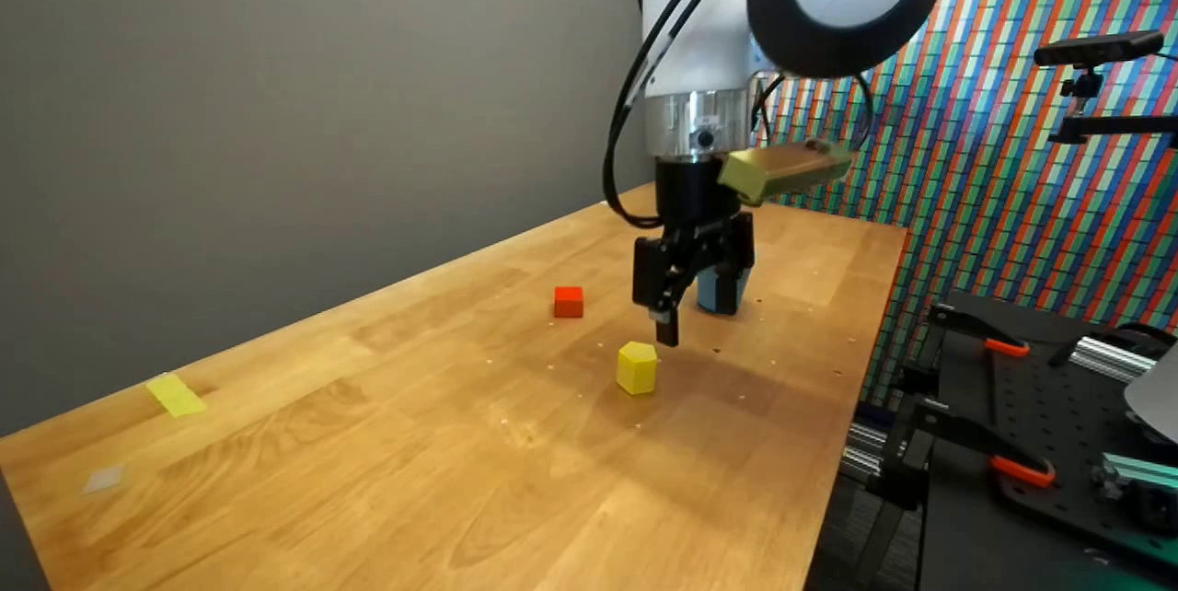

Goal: Pick up the yellow block from the table and put it in the light blue cup.

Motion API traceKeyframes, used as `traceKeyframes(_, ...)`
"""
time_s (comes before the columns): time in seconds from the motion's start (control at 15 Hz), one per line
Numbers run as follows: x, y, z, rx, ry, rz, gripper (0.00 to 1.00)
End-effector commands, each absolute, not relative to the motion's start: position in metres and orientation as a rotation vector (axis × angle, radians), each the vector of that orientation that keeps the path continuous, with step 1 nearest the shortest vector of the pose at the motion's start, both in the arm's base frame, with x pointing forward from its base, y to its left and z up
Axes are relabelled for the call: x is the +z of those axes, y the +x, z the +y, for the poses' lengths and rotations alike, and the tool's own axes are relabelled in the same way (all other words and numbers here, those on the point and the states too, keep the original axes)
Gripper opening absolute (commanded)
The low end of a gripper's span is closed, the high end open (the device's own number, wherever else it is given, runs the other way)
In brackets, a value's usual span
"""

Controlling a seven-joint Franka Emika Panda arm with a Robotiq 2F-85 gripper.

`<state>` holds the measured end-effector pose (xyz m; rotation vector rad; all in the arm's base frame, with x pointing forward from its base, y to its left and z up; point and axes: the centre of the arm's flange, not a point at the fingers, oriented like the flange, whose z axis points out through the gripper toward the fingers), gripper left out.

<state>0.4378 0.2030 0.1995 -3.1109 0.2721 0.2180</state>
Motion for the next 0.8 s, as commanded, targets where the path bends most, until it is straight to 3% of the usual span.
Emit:
traceKeyframes(0.0, 0.155, 0.476, 0.248, 0.24, -3.119, 0.205, 1.0)
traceKeyframes(0.73, 0.128, 0.494, 0.276, 0.038, -3.249, 0.164, 1.0)
